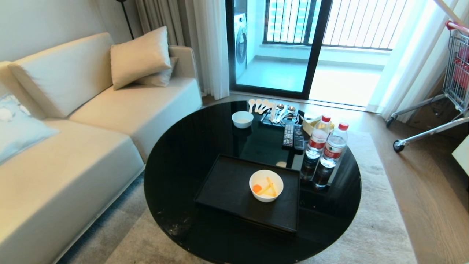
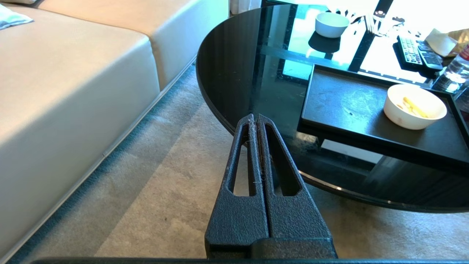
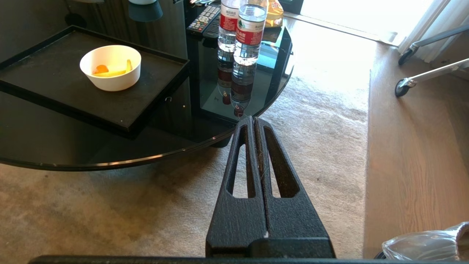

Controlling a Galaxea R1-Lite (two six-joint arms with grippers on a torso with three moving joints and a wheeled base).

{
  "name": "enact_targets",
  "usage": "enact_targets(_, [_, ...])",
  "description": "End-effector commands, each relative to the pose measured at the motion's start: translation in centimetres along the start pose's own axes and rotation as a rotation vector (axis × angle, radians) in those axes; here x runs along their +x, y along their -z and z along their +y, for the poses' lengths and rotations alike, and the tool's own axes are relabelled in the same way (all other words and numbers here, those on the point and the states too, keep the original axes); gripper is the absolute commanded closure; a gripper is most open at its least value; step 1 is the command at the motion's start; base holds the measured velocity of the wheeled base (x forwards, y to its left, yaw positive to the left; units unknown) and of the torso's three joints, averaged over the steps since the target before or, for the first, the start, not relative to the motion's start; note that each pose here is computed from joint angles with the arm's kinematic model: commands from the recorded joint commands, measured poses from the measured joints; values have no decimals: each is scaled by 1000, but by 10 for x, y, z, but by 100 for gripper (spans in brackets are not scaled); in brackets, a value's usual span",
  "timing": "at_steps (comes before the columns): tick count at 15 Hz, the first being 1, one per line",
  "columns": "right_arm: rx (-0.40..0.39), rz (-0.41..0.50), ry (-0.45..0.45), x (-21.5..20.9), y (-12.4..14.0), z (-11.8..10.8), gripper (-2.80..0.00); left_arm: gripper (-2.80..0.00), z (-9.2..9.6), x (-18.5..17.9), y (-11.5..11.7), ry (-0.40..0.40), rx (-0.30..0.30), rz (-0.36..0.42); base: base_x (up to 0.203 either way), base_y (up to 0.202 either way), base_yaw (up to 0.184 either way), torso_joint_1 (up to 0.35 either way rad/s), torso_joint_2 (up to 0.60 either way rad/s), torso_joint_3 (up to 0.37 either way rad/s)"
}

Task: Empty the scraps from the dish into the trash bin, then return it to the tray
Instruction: Pick up the bowl with leftover food

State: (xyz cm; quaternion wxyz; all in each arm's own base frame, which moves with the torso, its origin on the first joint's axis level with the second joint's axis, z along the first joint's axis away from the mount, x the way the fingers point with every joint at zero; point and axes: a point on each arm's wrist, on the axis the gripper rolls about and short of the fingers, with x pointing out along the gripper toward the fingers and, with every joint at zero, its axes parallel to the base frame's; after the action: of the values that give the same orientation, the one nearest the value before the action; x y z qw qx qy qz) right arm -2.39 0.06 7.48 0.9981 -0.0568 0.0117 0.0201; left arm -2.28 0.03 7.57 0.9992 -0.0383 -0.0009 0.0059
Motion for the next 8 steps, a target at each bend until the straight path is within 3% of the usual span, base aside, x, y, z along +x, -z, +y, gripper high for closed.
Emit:
enact_targets(1, [-2, 2, -1, 0, 0, 0, 0, 0, 0, 0, 0, 0, 0, 0, 0, 0, 0, 0, 0, 0])
enact_targets(6, [-51, -12, -34, -1, -2, 1, 0, 0, 0, 0, 0, 0, -1, 0, 0, 0, 0, 0, 0, 0])
enact_targets(8, [-102, -52, -58, -6, -18, 0, 0, 0, 0, 0, 0, 0, -1, 0, 0, 0, 0, 0, 0, 0])
